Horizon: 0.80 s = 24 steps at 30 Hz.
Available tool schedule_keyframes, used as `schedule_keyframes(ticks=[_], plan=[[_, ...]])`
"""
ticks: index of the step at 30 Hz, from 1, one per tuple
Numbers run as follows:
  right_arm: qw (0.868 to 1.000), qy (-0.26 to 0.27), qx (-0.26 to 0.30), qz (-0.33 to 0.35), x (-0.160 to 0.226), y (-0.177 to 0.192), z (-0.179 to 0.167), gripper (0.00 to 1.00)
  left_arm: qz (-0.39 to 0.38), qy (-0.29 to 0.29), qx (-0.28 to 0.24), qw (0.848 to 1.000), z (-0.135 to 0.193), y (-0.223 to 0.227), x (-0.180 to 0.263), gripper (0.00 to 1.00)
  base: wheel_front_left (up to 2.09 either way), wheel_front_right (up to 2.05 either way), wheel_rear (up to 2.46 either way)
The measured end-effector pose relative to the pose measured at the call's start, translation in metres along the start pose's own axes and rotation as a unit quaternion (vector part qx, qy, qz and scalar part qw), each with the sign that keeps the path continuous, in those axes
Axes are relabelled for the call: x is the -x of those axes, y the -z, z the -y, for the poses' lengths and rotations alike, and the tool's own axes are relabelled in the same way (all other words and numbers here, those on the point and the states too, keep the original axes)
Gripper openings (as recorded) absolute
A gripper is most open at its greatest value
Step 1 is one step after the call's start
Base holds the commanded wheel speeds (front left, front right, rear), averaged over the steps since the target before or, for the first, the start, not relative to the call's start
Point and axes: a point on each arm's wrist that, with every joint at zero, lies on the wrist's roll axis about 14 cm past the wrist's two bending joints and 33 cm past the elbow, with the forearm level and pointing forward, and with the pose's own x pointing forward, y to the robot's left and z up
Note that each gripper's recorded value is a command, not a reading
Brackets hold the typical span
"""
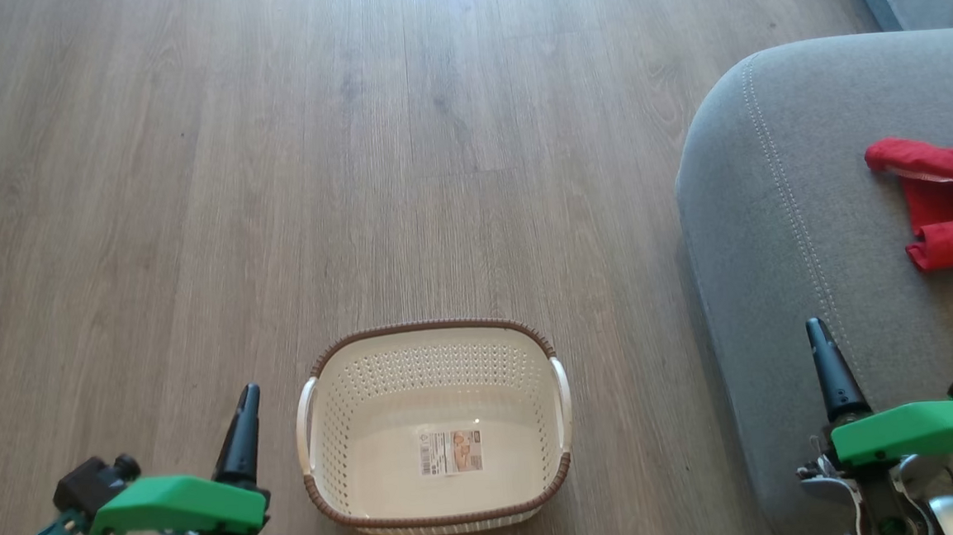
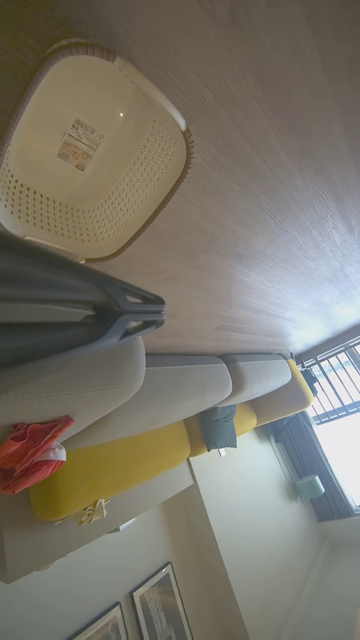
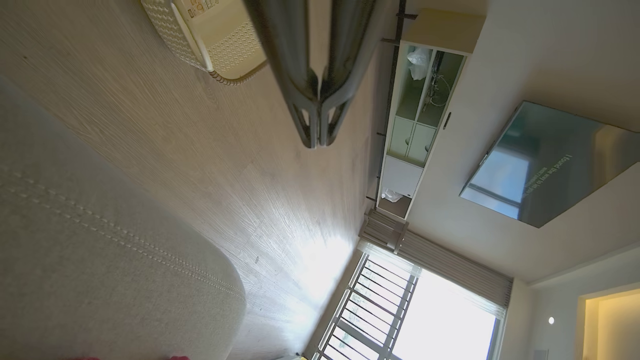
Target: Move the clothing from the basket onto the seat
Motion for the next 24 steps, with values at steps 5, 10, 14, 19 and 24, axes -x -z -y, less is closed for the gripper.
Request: schedule_keyframes(ticks=[5,10,14,19,24], plan=[[1.0,0.0,-0.022,0.002,0.0,-0.002,0.0,0.0,0.005,0.001,0.024,1.0,-0.001,-0.004,0.0,0.0,0.0,0.0,0.0],[0.999,-0.004,-0.049,0.001,-0.004,-0.004,-0.004,0.0,0.0,0.001,0.051,0.999,-0.001,-0.004,0.0,0.0,0.0,0.0,0.0],[0.998,-0.004,-0.07,0.0,-0.003,-0.005,-0.004,0.0,0.0,0.006,0.074,0.997,0.001,-0.005,0.0,0.0,0.0,0.0,0.0],[0.995,-0.003,-0.097,0.0,-0.003,-0.006,-0.003,0.0,0.004,0.009,0.102,0.995,0.0,-0.01,0.0,0.0,0.0,0.0,0.0],[0.992,-0.003,-0.125,0.001,-0.002,-0.007,-0.002,0.0,0.004,0.015,0.129,0.992,0.003,-0.012,-0.001,0.0,0.0,0.0,0.0]])
